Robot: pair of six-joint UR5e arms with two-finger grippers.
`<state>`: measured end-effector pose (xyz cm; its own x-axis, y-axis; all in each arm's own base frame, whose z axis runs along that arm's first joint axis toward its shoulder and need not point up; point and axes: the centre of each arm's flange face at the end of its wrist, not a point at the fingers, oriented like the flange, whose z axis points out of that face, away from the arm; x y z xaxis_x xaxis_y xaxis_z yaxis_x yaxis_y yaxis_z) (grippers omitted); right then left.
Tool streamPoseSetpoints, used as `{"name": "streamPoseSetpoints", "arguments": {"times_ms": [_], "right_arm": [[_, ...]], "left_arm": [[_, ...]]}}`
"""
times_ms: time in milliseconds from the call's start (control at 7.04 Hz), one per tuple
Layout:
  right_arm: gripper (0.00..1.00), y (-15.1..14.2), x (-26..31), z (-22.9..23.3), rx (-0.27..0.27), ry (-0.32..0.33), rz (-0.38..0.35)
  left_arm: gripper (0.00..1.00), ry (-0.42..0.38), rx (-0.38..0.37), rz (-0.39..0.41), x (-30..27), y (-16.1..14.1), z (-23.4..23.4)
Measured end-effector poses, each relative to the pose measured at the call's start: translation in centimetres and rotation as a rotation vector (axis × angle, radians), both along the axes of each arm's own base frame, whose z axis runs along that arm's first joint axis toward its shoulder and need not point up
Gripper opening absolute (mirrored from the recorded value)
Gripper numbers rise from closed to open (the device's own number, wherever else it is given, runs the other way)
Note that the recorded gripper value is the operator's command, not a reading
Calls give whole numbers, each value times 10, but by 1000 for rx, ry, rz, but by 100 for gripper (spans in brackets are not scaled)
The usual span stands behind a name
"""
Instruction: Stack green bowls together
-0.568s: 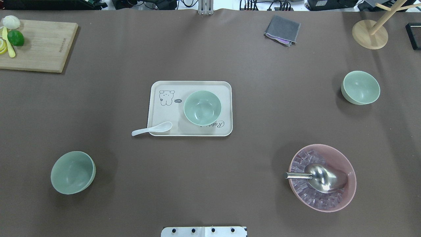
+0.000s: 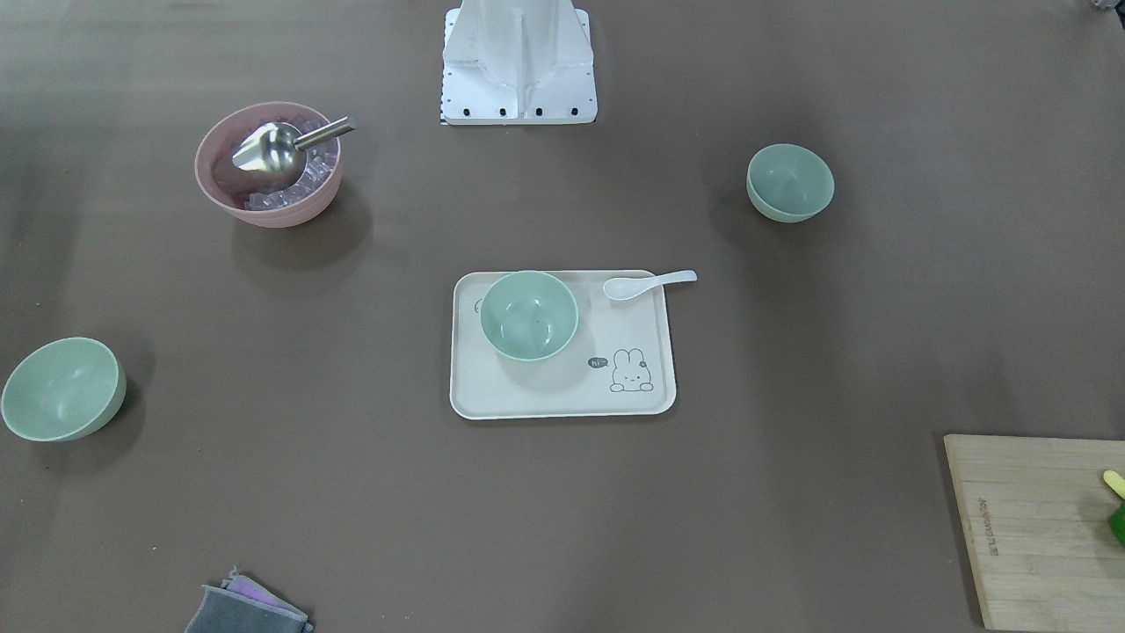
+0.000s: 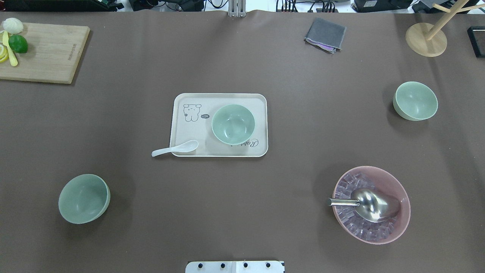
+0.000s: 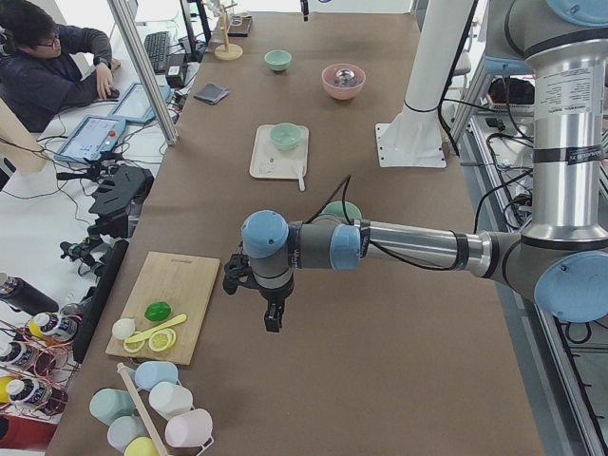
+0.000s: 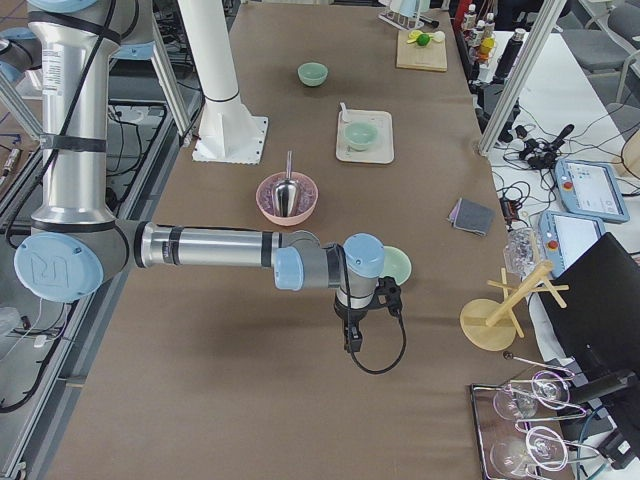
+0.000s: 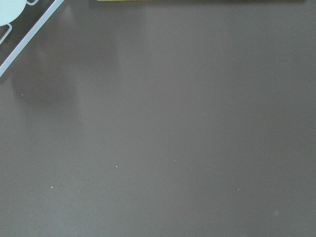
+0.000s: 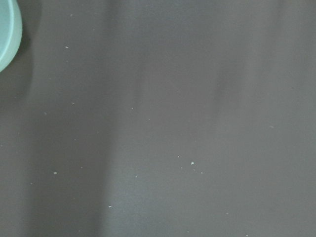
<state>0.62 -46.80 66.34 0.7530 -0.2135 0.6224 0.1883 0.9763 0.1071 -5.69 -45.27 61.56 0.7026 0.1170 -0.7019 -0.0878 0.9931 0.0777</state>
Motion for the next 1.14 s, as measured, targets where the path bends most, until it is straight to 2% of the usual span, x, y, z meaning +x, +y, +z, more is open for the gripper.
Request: {"name": "streamPoseSetpoints", "arguments": {"times_ms": [142, 568, 853, 995, 1137], "right_arm": [[100, -5, -10, -8, 44, -7, -20], [100, -20, -21, -41, 309, -42, -35], [100, -26, -19, -60, 461, -57, -26], [100, -29, -18, -64, 495, -44, -12], [100, -30, -15, -60, 484, -23, 23]], "left_arm": [[98, -1, 22, 0, 0, -2, -5], [99, 7, 144, -5, 0, -13, -25], [98, 5, 332, -9, 0, -33, -41], [98, 5, 408, -9, 0, -41, -41], [99, 14, 456, -5, 1, -41, -37]]}}
